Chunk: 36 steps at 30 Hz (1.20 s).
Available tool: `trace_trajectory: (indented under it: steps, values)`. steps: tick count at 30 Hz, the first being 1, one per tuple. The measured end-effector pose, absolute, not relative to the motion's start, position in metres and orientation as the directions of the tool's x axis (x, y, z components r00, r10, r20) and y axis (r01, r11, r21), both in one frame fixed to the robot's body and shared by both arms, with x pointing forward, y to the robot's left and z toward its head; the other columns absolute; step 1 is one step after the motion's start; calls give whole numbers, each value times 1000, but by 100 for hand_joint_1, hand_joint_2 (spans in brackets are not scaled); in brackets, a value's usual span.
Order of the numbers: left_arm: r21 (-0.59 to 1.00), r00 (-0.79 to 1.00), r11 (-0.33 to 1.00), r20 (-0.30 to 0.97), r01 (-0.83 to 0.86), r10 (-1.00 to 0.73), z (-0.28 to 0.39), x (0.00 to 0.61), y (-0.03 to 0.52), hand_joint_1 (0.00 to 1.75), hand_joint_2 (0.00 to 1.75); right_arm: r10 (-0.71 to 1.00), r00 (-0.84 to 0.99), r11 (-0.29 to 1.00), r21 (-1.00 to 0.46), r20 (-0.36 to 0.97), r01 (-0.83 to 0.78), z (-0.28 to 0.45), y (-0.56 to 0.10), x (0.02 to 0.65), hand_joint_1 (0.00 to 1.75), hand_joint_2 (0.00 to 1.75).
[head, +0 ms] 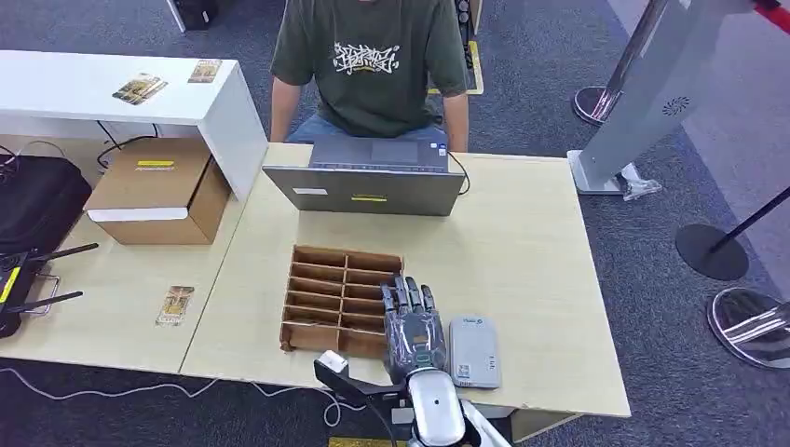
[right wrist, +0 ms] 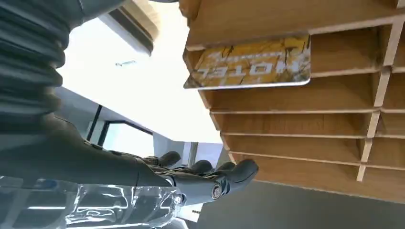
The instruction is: Pass the card to the sensor for recognition and then transmit it.
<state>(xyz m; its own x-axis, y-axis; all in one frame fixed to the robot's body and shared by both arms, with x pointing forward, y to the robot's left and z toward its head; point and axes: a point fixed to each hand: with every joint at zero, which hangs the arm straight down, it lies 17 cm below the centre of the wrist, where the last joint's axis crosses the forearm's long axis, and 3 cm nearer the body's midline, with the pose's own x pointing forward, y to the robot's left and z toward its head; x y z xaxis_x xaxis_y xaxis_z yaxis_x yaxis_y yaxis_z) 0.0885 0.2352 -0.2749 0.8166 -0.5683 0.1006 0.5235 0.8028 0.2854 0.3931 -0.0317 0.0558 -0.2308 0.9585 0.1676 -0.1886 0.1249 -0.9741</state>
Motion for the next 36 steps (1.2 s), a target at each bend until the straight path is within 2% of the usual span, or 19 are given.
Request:
trace_trajectory:
  steps: [20,28,36]
  values:
    - [287,819,804,96,522,-566,-275,88,236,0,0,955,-240,118,-966,174,-231,41,-26,389,0,175]
    - [287,820,804,96,520,-565,-275,88,236,0,0,957,-226,149,-977,181,-155,60,-29,395,0,175]
    - [278,819,804,90,526,-566,-275,88,235,0,0,955,-232,151,-977,184,-153,63,-28,395,0,175]
